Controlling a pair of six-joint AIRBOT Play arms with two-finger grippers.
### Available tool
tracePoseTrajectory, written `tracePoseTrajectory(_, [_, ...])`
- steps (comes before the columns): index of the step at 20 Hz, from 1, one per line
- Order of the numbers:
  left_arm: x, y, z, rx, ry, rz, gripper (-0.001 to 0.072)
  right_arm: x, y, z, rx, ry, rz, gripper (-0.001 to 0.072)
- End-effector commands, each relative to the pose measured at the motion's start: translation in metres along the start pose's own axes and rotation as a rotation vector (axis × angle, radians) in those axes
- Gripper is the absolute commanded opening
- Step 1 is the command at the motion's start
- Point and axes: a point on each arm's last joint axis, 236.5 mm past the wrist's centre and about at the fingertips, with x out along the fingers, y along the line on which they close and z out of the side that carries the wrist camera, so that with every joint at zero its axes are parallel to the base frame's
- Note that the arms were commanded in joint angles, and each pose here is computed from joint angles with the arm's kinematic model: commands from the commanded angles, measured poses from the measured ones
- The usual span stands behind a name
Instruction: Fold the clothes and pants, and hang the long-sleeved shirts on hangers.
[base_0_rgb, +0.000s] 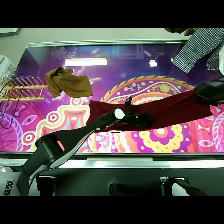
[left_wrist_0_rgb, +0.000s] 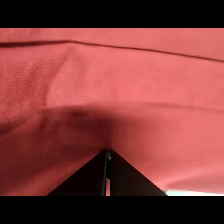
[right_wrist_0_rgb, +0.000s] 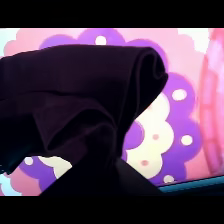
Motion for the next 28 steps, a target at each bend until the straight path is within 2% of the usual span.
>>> tracePoseTrajectory(1, [0.016, 0.006, -0.016, -0.064, 0.024, 0.009, 0.0017, -0.008, 0.001, -0.004, 0.001, -0.006, 0.000, 0.0027])
tracePoseTrajectory(5, [0.013, 0.010, -0.030, -0.064, 0.096, 0.027, 0.0017, -0.009, 0.004, -0.004, -0.001, -0.007, 0.011, 0.0027])
tracePoseTrajectory(9, [-0.035, -0.012, -0.007, 0.052, 0.136, 0.010, 0.0017, -0.010, 0.027, -0.002, -0.001, -0.018, 0.110, 0.0026])
tracePoseTrajectory(13, [-0.140, -0.021, 0.049, 0.243, 0.080, 0.126, 0.0017, -0.021, 0.081, 0.001, 0.003, -0.028, 0.333, 0.0027])
tracePoseTrajectory(16, [-0.242, -0.016, 0.080, 0.341, 0.020, 0.270, 0.0018, -0.020, 0.117, -0.005, -0.036, -0.017, 0.378, 0.0027])
tracePoseTrajectory(19, [-0.345, -0.012, 0.093, 0.370, -0.065, 0.387, 0.0019, -0.016, 0.175, -0.016, -0.075, -0.010, 0.432, 0.0027])
tracePoseTrajectory(24, [-0.462, -0.029, 0.096, 0.363, -0.267, 0.416, 0.0019, 0.019, 0.263, -0.052, -0.157, 0.053, 0.458, 0.0027])
tracePoseTrajectory(28, [-0.509, -0.037, 0.096, 0.356, -0.382, 0.411, 0.0019, 0.064, 0.328, -0.083, -0.186, 0.105, 0.483, 0.0027])
